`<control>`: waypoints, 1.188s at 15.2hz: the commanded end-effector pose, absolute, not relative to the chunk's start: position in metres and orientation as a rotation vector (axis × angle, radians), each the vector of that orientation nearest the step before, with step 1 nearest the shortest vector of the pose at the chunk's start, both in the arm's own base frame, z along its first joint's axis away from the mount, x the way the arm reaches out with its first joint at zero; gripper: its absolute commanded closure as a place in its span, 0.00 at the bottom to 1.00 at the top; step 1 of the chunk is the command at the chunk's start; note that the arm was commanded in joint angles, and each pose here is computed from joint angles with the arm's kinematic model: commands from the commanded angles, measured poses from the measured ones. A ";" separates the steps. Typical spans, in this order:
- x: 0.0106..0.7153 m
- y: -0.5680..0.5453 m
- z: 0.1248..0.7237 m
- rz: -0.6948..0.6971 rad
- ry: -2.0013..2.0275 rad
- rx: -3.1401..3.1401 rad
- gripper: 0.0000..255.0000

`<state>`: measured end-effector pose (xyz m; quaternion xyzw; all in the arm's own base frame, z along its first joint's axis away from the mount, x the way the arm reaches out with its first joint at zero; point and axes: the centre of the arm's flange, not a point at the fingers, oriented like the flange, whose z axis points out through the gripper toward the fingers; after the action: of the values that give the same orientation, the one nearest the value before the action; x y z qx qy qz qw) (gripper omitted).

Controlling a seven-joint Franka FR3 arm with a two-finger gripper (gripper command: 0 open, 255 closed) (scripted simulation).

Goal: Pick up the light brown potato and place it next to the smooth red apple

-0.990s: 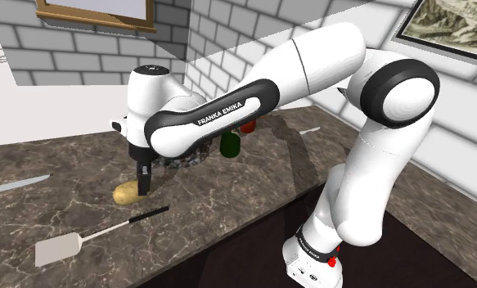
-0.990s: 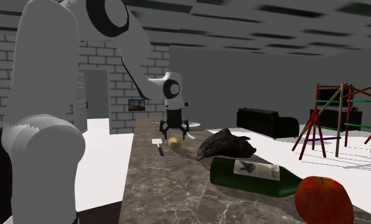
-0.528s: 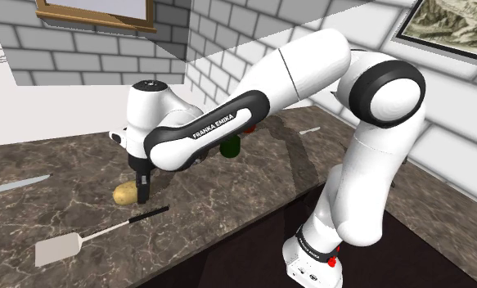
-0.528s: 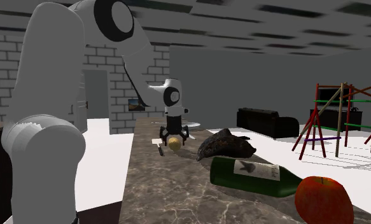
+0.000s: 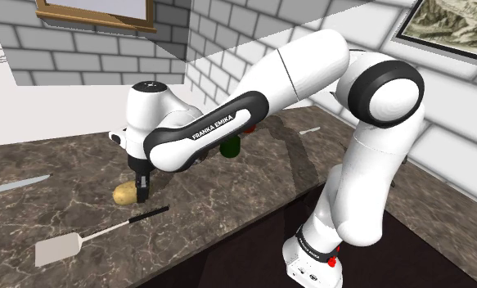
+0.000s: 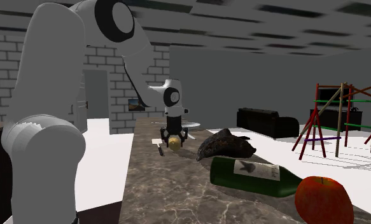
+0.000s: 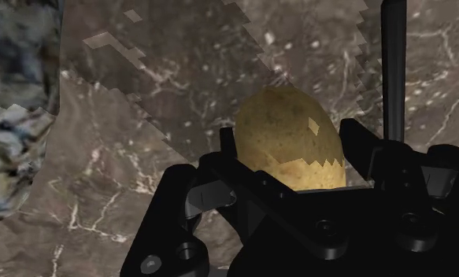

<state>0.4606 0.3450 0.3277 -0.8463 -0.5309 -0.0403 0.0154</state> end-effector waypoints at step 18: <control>0.461 0.345 0.375 -0.125 -1.651 -2.633 1.00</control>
<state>0.4614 0.3442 0.3702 -0.8464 -0.5308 -0.0402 0.0153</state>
